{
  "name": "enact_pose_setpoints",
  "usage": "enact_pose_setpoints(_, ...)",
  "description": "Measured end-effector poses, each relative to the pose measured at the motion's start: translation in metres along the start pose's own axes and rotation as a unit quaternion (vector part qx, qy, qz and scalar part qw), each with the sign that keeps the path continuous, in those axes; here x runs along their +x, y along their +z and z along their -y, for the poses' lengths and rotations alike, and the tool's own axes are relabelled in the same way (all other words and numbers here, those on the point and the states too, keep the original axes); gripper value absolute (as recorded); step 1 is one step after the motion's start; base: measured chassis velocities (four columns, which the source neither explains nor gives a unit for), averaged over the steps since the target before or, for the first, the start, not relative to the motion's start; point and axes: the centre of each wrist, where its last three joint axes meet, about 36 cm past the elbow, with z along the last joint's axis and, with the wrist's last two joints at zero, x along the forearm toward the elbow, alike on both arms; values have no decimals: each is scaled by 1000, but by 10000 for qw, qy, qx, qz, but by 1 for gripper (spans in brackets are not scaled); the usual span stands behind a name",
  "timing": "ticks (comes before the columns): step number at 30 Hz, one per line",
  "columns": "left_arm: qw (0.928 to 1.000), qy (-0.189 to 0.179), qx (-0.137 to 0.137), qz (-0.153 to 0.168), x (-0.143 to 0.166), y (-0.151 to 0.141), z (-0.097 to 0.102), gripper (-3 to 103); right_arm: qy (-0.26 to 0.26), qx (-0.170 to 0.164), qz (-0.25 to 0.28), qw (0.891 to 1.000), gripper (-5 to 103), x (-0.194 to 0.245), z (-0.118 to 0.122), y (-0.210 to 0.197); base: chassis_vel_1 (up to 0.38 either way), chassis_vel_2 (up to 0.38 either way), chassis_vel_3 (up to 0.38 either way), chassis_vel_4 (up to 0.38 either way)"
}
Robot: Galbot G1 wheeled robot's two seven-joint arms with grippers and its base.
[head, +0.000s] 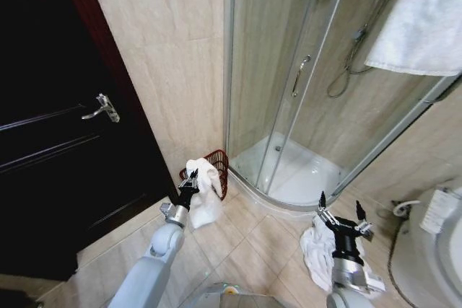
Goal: Discard the used towel into the hamper.
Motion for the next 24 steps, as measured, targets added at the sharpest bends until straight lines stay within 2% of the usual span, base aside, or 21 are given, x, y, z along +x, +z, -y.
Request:
enact_pose_setpoints(7,9996,51,138,-241,-29,2,1,1,-64,130,-3,9999,100,-1,-3,7,0,0,0,0)
enact_pose_setpoints(11,9993,233,101,-289,-51,-1,4,1,-113,246,-42,9996,100,-3,-8,11,0,0,0,0)
enact_pose_setpoints(13,9984,476,65,-282,-64,-4,4,1,-136,267,-59,9995,100,-4,-13,14,0,0,0,0)
enact_pose_setpoints(17,9969,720,70,-313,-78,-11,7,1,-154,274,-63,9995,100,-4,-18,21,0,0,0,0)
enact_pose_setpoints(24,9956,848,115,-372,-111,-33,3,1,-196,187,-60,9996,100,1,-23,30,0,0,0,0)
